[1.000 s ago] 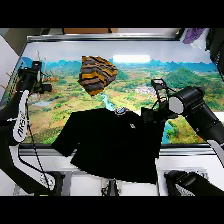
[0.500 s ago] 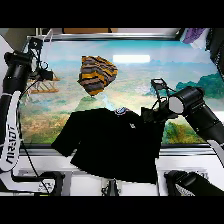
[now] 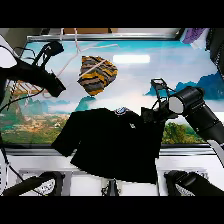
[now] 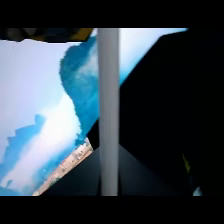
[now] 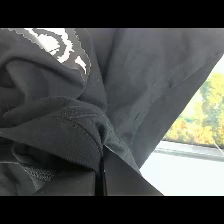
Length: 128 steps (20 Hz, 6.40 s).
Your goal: Fold the clothes and pants, and hang the long-sleeved shirts on hangers.
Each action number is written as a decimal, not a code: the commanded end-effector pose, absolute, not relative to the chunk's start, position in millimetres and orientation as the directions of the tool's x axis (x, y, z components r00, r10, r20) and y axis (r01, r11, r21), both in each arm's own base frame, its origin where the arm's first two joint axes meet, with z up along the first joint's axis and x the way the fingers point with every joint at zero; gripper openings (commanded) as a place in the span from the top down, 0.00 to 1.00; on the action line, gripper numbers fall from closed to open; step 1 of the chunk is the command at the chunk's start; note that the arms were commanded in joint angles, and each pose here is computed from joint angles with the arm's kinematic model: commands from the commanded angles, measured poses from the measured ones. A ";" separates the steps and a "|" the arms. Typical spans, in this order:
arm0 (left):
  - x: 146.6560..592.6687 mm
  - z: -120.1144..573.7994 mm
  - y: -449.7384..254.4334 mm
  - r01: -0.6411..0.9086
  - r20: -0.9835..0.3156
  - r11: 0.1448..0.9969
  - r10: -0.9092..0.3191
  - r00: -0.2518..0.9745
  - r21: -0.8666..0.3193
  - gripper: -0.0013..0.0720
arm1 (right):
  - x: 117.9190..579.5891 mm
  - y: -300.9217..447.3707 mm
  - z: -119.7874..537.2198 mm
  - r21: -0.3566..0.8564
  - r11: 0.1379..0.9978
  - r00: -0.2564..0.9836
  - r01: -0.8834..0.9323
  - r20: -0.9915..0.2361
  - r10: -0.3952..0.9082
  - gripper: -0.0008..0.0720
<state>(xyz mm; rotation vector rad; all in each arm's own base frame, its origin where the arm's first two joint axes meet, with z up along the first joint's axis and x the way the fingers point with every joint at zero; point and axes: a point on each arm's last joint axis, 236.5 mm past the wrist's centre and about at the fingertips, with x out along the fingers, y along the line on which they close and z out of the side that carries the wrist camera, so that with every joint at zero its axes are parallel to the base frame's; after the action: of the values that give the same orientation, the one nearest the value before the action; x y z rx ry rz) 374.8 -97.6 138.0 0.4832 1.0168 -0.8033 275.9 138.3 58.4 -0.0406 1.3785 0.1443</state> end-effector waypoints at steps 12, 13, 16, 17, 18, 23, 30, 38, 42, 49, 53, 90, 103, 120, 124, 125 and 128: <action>214.2 79.5 -98.3 0.957 -0.833 0.258 -0.552 0.036 -0.129 0.94 | 275.7 138.6 58.2 0.056 0.990 0.183 -0.126 -0.980 0.079 0.96; 207.0 77.3 -99.4 0.957 -0.833 0.258 -0.552 0.037 -0.129 0.94 | 275.7 138.5 58.2 0.056 0.990 0.183 -0.126 -0.980 0.079 0.96; 187.5 67.1 -103.0 0.956 -0.831 0.260 -0.555 0.030 -0.139 0.94 | 275.7 138.5 58.2 0.056 0.990 0.183 -0.126 -0.980 0.079 0.96; 182.9 65.0 -105.8 0.955 -0.825 0.259 -0.564 0.028 -0.145 0.94 | 275.7 138.5 58.2 0.056 0.990 0.183 -0.126 -0.980 0.079 0.96; 179.1 61.7 -108.8 0.953 -0.821 0.259 -0.571 0.023 -0.153 0.94 | 275.7 138.5 58.2 0.056 0.990 0.183 -0.126 -0.980 0.079 0.96; 167.6 40.4 -131.8 0.959 -0.824 0.179 -0.560 -0.085 -0.221 0.94 | 275.7 138.5 58.2 0.056 0.990 0.183 -0.126 -0.980 0.079 0.96; 204.2 15.9 -145.4 0.941 -0.832 0.260 -0.554 -0.039 -0.217 0.95 | 275.7 138.5 58.2 0.056 0.990 0.183 -0.126 -0.980 0.079 0.96; 202.5 8.0 -146.1 0.938 -0.828 0.239 -0.555 -0.081 -0.252 0.94 | 275.7 138.5 58.2 0.056 0.990 0.183 -0.126 -0.980 0.079 0.96; 194.2 8.1 -160.2 0.958 -0.827 0.162 -0.551 -0.110 -0.235 0.95 | 275.7 138.5 58.2 0.056 0.990 0.183 -0.126 -0.980 0.079 0.96; 212.8 7.0 -181.2 0.975 -0.832 0.177 -0.555 -0.016 -0.136 0.94 | 279.5 137.7 64.8 0.021 0.963 0.202 -0.269 -0.976 0.077 0.96; 219.5 7.8 -182.2 0.974 -0.829 0.193 -0.559 0.013 -0.115 0.94 | 289.0 137.3 91.7 -0.007 0.944 0.254 -0.331 -0.964 0.082 0.97; 279.3 6.3 -172.3 0.968 -0.878 0.246 -0.474 0.068 -0.058 0.95 | 271.4 107.7 105.7 -0.078 0.959 0.242 -0.272 -0.970 -0.010 0.97; 260.3 17.4 -189.8 0.984 -0.873 0.172 -0.486 0.041 -0.050 0.95 | 301.3 100.4 119.7 -0.099 0.983 0.384 -0.152 -0.923 -0.034 0.97; 207.6 21.0 -142.8 0.984 -0.867 0.175 -0.487 0.105 0.021 0.95 | 300.1 103.1 119.2 -0.071 0.991 0.379 -0.115 -0.925 -0.022 0.97; 236.7 22.9 -159.3 0.985 -0.865 0.172 -0.490 0.108 0.026 0.95 | 299.3 104.9 118.8 -0.063 0.991 0.376 -0.117 -0.927 -0.015 0.97; 242.6 24.1 -163.3 0.987 -0.866 0.161 -0.490 0.098 0.020 0.95 | 299.1 104.8 118.8 -0.063 0.991 0.375 -0.117 -0.927 -0.015 0.97; 262.4 31.3 -168.7 0.984 -0.865 0.177 -0.491 0.100 0.013 0.95 | 295.3 102.7 117.3 -0.070 0.991 0.359 -0.116 -0.933 -0.024 0.97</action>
<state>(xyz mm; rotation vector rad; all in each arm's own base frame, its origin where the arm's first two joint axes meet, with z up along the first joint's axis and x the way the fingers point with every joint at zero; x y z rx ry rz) 244.6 -161.6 27.1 0.7402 0.8529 -1.2547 298.4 103.9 117.9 -0.1283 1.1907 0.0622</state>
